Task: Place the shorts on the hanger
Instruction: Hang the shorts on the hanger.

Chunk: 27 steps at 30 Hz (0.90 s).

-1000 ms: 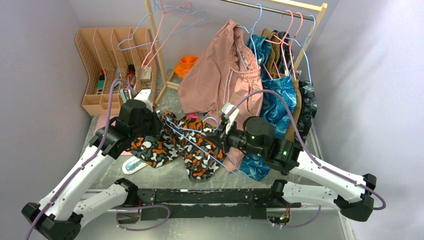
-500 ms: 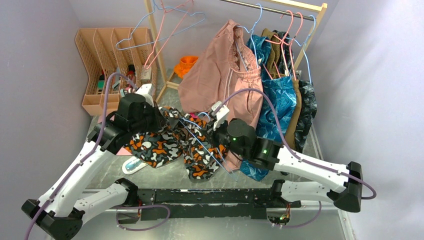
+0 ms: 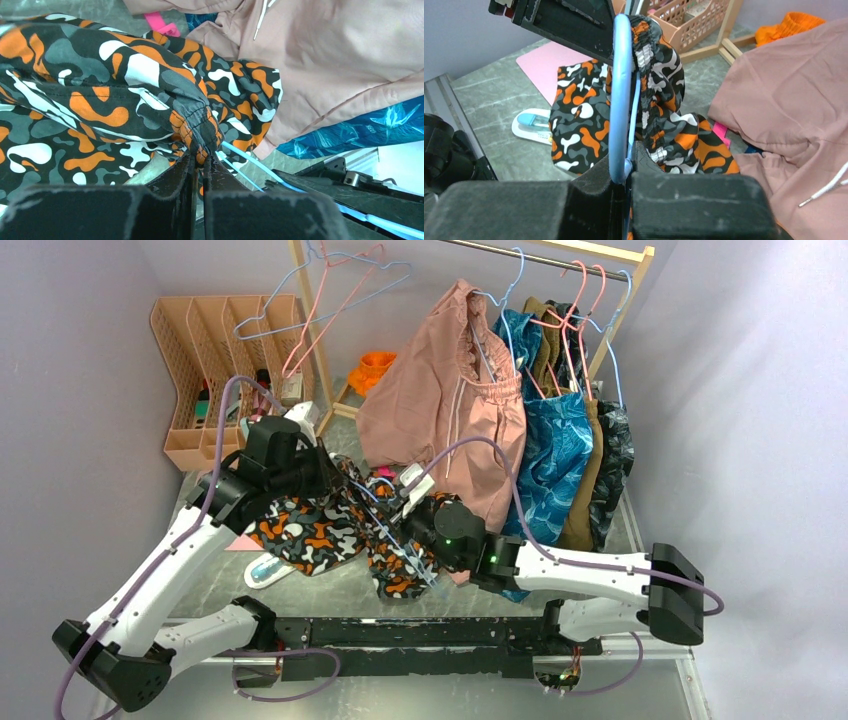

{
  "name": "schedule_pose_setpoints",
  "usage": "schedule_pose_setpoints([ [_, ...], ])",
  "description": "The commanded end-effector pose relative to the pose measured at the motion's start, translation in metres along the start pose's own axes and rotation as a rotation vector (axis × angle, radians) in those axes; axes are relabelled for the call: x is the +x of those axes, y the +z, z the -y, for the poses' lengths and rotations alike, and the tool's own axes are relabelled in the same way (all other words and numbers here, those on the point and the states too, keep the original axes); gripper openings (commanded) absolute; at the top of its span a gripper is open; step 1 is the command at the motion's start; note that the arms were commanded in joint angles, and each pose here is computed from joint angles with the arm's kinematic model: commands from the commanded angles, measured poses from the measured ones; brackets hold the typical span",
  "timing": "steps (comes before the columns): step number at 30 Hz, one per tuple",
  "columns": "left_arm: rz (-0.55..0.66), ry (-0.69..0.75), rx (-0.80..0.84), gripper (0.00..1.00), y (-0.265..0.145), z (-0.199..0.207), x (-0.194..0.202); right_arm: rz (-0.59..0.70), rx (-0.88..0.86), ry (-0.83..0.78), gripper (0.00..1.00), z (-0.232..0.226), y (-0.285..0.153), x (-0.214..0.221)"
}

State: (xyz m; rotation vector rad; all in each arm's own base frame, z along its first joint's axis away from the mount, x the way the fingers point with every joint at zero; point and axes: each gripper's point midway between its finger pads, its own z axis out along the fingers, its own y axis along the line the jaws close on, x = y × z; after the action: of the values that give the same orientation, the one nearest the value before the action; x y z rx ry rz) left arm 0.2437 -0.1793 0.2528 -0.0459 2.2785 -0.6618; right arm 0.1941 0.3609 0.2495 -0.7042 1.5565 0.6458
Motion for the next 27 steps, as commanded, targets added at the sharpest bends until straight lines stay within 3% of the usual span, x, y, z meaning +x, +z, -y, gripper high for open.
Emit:
schedule_pose_setpoints([
  [1,0.013,-0.029,0.106,0.07,-0.009,0.025,-0.012,0.201,0.008,0.021,0.0,-0.002,0.011,-0.037],
  [6,-0.003,-0.032,0.126,0.07,-0.013,0.031,-0.012,0.201,0.1,0.015,0.0,0.009,0.026,-0.028],
  [19,-0.019,-0.028,0.206,0.07,-0.021,0.045,-0.009,0.365,-0.05,0.112,0.0,-0.015,0.034,-0.058],
  [27,0.039,0.034,0.303,0.54,-0.054,0.076,-0.041,0.503,-0.149,0.268,0.0,-0.008,-0.001,-0.084],
])
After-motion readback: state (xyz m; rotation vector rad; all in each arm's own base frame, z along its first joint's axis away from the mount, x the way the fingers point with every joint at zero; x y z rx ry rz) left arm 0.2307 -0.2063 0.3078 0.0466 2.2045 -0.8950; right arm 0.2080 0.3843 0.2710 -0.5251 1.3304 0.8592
